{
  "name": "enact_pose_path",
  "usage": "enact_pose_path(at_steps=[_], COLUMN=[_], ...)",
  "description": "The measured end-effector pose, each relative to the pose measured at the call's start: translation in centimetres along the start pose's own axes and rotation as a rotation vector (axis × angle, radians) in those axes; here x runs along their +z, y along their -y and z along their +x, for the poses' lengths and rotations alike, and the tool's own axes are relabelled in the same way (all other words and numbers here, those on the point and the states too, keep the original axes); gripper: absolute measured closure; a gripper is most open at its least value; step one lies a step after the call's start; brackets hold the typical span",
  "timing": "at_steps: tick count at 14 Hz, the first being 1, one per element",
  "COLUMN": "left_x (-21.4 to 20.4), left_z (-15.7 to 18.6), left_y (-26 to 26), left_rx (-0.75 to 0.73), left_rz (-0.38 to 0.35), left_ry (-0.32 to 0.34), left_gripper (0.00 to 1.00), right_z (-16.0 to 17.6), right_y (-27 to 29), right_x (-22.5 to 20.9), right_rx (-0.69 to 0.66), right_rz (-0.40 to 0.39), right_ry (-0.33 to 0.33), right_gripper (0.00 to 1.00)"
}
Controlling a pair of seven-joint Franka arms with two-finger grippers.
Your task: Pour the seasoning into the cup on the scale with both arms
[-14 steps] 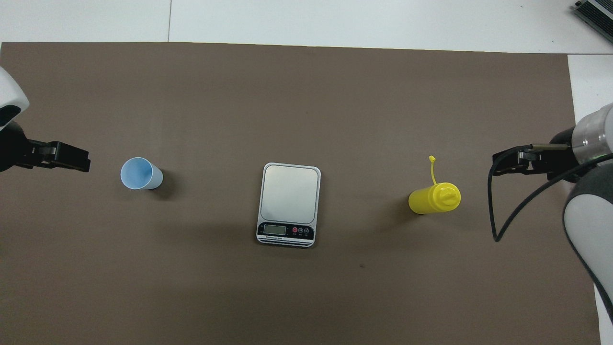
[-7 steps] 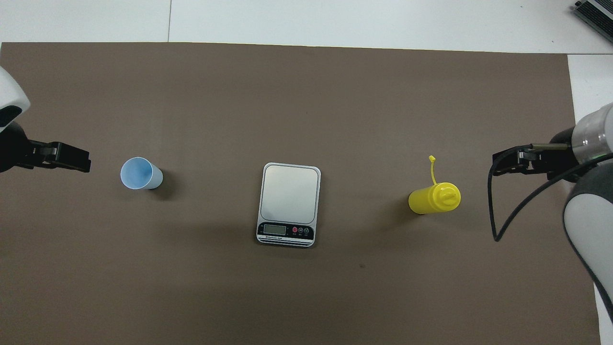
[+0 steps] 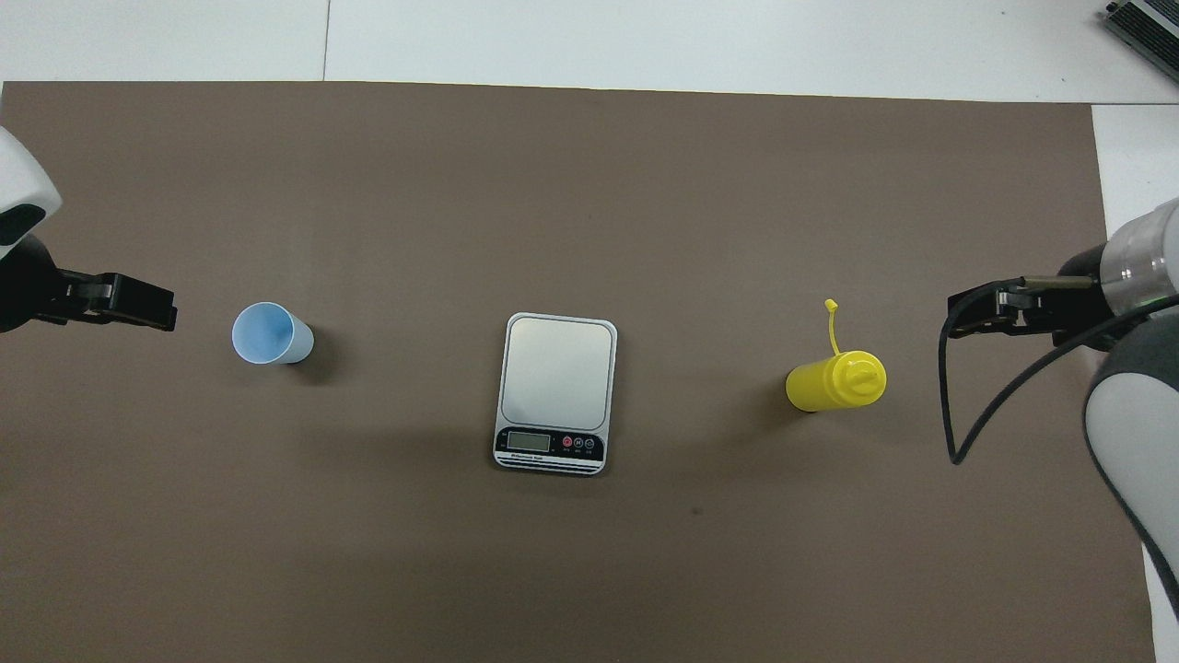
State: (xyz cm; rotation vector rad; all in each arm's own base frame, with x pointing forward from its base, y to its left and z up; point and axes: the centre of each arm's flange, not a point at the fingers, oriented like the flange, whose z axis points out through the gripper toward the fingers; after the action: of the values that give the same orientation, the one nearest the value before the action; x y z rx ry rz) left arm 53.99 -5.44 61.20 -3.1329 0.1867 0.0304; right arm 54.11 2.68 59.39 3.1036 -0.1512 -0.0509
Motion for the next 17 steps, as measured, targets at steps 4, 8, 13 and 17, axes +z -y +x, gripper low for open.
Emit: enact_pose_path(at_steps=[4,8,13,17], left_x=[0.48,0.63,0.54,0.56], left_z=[-0.14,-0.2,-0.19,-0.2], left_y=[-0.05,-0.08,0.1,0.25], left_rx=[0.0,0.0,-0.004,-0.007], left_rz=[0.001,0.002,0.003,0.002], left_ry=[0.002,-0.002,-0.007,-0.007], left_gripper=[0.0,0.0,0.0,0.0], right_z=[0.0,0.0,0.0,0.0], right_y=[0.0,0.0,0.0,-0.01], right_x=[0.0,0.0,0.0,0.0], right_rx=[0.0,0.0,0.0,0.0], right_rz=[0.0,0.0,0.0,0.0], right_ry=[0.0,0.0,0.0,0.0], right_gripper=[0.0,0.0,0.0,0.0])
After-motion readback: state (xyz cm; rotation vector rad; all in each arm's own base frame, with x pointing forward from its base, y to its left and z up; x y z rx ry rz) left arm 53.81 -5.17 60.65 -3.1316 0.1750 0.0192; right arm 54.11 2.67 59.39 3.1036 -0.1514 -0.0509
